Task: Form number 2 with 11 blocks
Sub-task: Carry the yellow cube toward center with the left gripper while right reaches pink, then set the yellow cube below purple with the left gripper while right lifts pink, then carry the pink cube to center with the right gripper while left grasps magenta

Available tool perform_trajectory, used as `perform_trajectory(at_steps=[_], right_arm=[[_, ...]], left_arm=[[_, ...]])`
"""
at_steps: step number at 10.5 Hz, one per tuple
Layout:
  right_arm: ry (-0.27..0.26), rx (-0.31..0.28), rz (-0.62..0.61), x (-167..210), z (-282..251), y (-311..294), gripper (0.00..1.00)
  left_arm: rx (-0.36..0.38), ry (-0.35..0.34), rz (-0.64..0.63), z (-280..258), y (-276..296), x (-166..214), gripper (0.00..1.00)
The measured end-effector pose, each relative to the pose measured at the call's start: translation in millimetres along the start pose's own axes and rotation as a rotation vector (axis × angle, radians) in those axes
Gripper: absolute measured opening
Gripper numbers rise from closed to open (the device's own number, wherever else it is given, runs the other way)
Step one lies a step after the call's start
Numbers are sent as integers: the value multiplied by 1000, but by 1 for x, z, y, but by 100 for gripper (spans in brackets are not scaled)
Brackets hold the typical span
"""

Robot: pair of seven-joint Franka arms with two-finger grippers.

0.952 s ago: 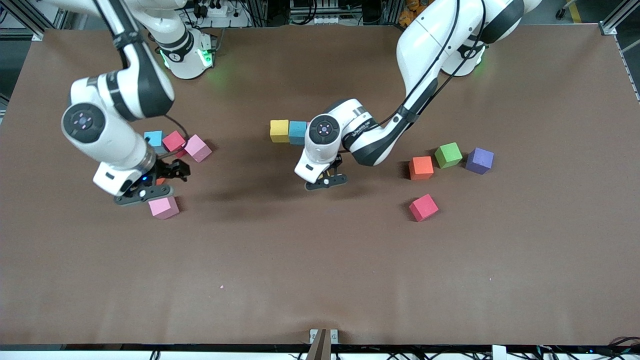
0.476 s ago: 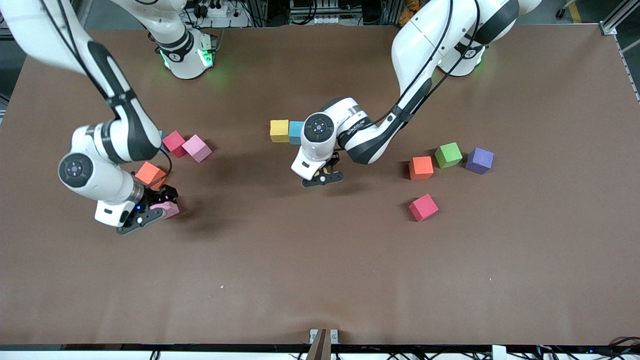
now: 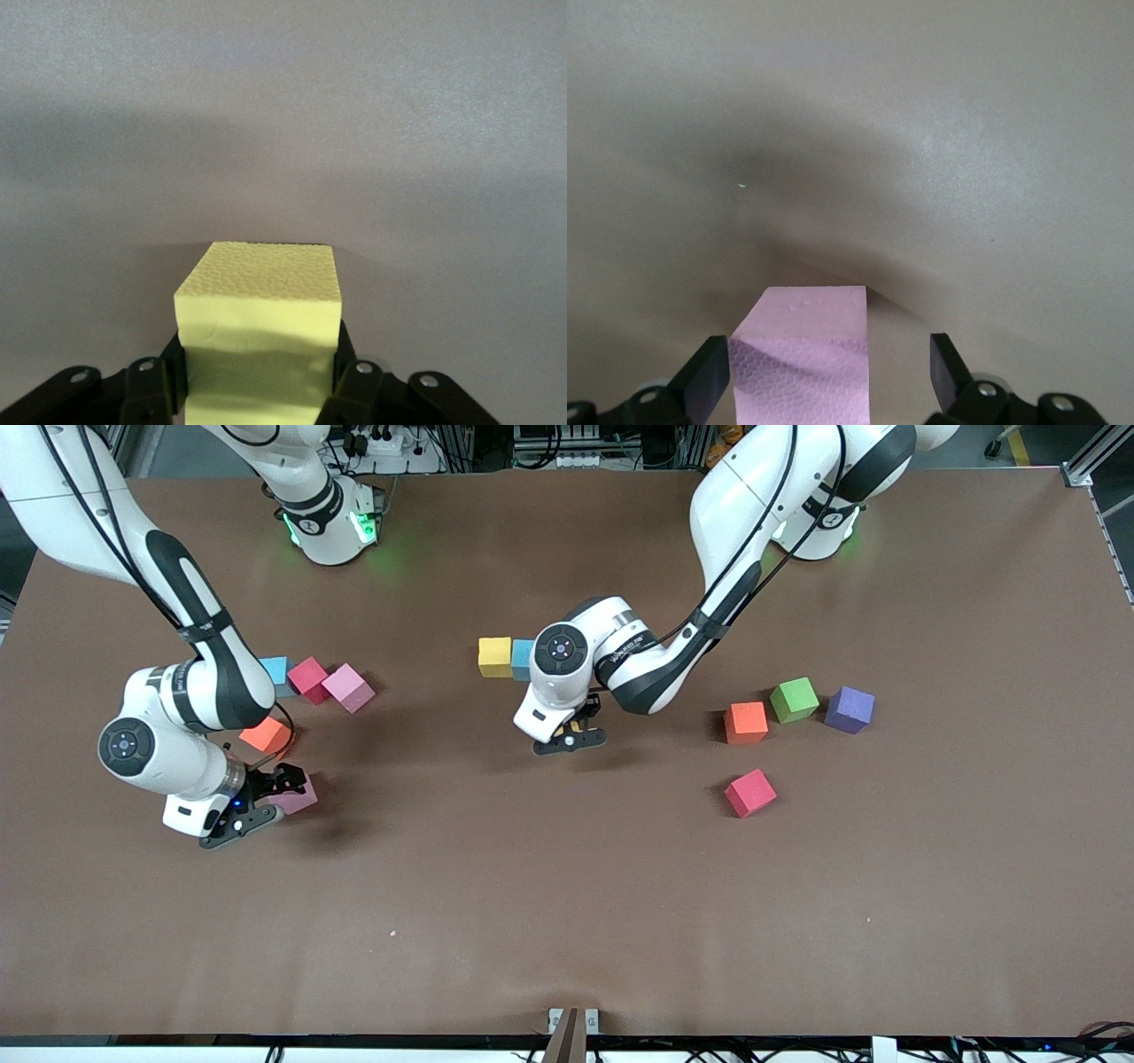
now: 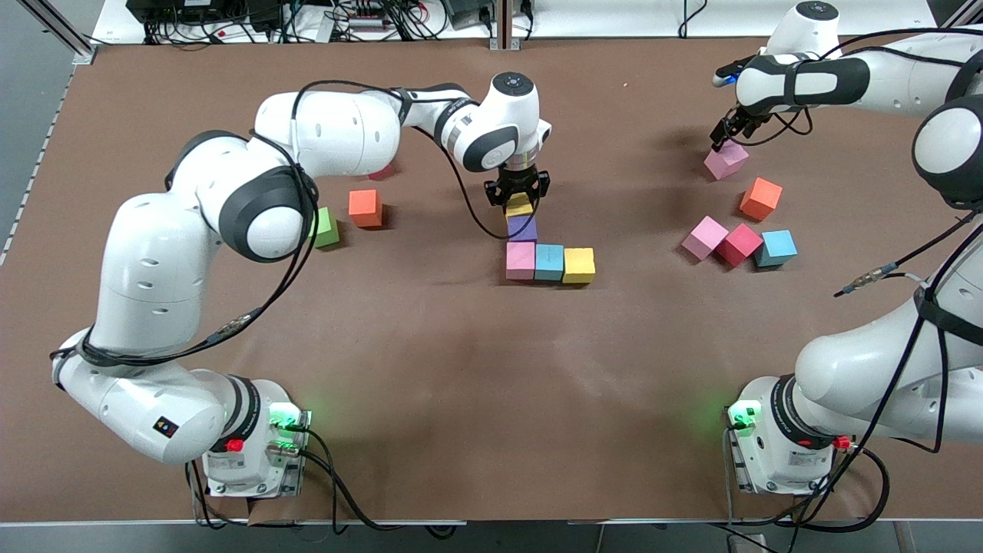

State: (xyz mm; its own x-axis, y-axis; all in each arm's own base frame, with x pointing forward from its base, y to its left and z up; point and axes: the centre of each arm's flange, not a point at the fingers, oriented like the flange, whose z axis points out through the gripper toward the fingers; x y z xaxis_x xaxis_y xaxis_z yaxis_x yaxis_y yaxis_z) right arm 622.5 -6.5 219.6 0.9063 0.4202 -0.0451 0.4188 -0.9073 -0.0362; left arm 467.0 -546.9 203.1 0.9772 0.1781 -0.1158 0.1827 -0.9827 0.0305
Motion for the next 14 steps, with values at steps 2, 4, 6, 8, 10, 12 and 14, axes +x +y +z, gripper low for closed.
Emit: perform_trajectory(at_steps=[2, 4, 6, 8, 10, 12, 14], right_arm=[[-14, 12, 27, -5, 14, -3, 100], [-18, 15, 32, -6, 17, -2, 100], [-18, 16, 32, -6, 19, -2, 100], [-24, 25, 30, -8, 29, -5, 100], [-37, 35, 28, -11, 38, -8, 99], [-48, 42, 24, -14, 45, -11, 73], [-40, 41, 3, -11, 42, -15, 59]], left_arm=[[-5, 8, -4, -4, 0, 5, 91], [-13, 22, -20, -23, -3, 16, 100], [-8, 44, -75, -65, -18, 40, 100], [-2, 67, -178, -110, -54, 79, 100], [-10, 79, -290, -133, -109, 134, 100], [-1, 72, -367, -137, -166, 174, 100], [22, 55, -394, -130, -200, 188, 100]])
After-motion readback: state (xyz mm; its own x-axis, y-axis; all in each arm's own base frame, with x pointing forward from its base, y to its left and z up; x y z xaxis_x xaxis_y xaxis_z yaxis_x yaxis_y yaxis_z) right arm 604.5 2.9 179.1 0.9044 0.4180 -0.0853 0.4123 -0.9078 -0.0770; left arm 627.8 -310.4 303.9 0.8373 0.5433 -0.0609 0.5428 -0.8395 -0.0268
